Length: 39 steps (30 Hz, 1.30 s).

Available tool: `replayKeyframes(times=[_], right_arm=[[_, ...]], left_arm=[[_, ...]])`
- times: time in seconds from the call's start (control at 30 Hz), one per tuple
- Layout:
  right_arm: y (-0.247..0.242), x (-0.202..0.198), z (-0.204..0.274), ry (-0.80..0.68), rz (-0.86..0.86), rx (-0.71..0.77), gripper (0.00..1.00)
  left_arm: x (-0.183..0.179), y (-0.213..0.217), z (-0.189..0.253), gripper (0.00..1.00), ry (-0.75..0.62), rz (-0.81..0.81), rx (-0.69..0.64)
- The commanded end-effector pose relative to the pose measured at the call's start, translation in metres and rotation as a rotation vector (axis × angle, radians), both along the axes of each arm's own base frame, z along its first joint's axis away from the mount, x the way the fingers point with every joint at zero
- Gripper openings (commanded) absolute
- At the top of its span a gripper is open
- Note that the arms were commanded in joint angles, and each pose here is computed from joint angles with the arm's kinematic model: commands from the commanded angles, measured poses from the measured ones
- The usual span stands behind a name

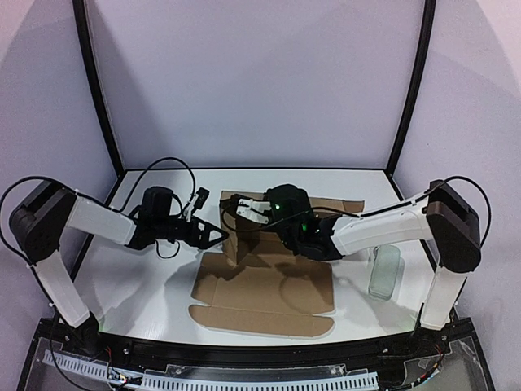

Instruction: Fold the paper box

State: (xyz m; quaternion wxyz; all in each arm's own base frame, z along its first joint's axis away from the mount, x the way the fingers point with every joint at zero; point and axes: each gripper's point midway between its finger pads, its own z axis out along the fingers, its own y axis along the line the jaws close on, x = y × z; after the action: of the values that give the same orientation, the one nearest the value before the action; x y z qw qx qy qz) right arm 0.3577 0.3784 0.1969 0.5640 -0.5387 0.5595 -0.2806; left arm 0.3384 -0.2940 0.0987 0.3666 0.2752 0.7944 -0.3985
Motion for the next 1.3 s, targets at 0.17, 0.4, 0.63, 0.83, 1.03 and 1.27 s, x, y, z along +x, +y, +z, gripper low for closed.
replayKeyframes(times=[0.17, 0.4, 0.63, 0.83, 1.03, 1.27], right_arm=[[-0.006, -0.026, -0.062, 0.047, 0.020, -0.136, 0.00], [-0.008, -0.035, -0.079, 0.036, 0.020, -0.186, 0.00], [-0.013, -0.039, -0.089, 0.062, 0.012, -0.217, 0.00], [-0.013, -0.043, -0.088, 0.109, 0.017, -0.209, 0.00], [-0.011, -0.048, -0.086, 0.143, 0.052, -0.220, 0.00], [-0.012, -0.050, -0.086, 0.172, 0.048, -0.215, 0.00]], left_arm=[[0.002, 0.012, 0.032, 0.99, -0.288, 0.216, -0.059], [0.002, 0.000, 0.029, 0.99, -0.328, 0.221, -0.092], [0.008, -0.008, 0.041, 0.99, -0.414, 0.305, -0.111], [0.018, -0.008, 0.045, 0.99, -0.508, 0.445, -0.016], [0.036, 0.003, 0.056, 0.99, -0.523, 0.580, -0.035], [0.041, 0.003, 0.058, 0.98, -0.498, 0.621, -0.075]])
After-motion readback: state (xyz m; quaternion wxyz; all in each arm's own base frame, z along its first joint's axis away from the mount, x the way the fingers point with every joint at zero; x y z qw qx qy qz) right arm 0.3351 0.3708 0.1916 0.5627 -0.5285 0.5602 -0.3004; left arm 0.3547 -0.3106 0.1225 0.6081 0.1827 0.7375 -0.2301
